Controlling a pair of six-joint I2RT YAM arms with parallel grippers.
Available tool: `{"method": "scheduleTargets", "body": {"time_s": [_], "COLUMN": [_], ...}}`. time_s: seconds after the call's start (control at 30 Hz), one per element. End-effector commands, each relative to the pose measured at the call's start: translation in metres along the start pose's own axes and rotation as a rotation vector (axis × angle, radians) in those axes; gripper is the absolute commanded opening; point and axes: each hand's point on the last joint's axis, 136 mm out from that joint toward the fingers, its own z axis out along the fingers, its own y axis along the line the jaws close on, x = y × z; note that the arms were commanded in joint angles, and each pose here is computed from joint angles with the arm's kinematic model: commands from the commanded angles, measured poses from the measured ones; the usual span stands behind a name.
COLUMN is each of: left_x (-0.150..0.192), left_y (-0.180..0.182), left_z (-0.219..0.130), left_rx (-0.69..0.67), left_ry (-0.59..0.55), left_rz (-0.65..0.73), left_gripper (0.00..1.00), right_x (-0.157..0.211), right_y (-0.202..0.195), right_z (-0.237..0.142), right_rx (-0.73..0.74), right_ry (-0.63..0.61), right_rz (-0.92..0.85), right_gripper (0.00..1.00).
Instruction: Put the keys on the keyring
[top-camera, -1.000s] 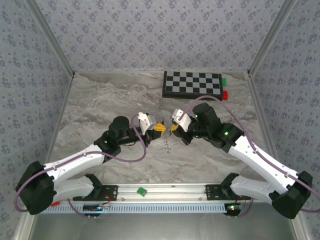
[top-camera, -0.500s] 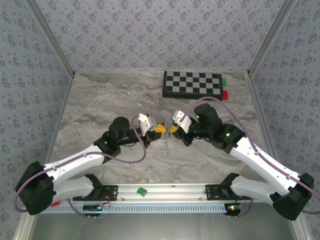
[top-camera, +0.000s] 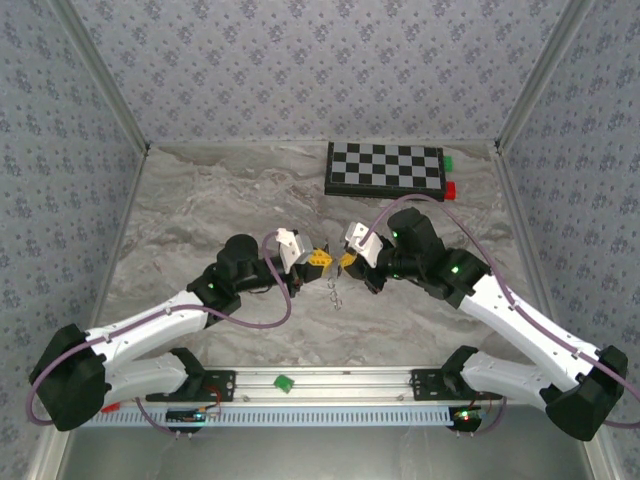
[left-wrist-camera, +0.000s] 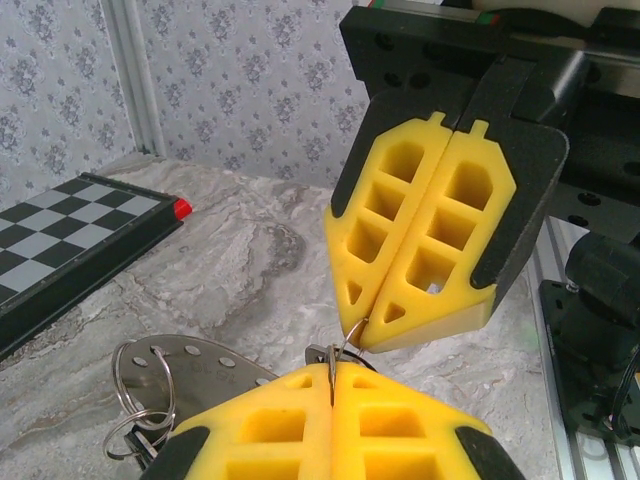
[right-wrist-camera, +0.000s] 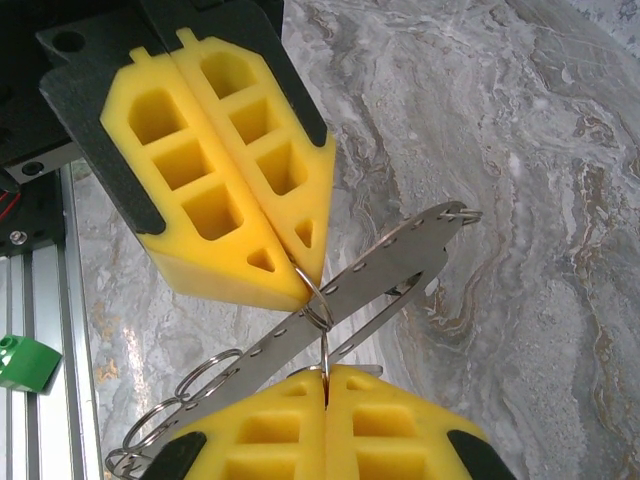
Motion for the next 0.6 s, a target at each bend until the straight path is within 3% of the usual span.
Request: {"method": "scheduleTargets", "body": {"time_s": [0.0,0.57], "left_x": [-0.0126,-0.0089], "left_y": [-0.01,-0.0118], "left_z": [-0.0028,-0.0005], "left_rx": [0.039,0.055], "left_ry": [-0.038,-0.022], "left_rz": [0.039,0.034], "left_gripper": [0.0,0.0], "right_x": [-0.0015,-0.0046], "right_y": [-0.0011,-0.002], "right_z": [-0.0042,-0.0076], "right_rx": [0.015,0.032], "right_ry": [-0.017,-0.041], "right_rz": [-0.019,-0.027], "right_gripper": [0.0,0.0]}}
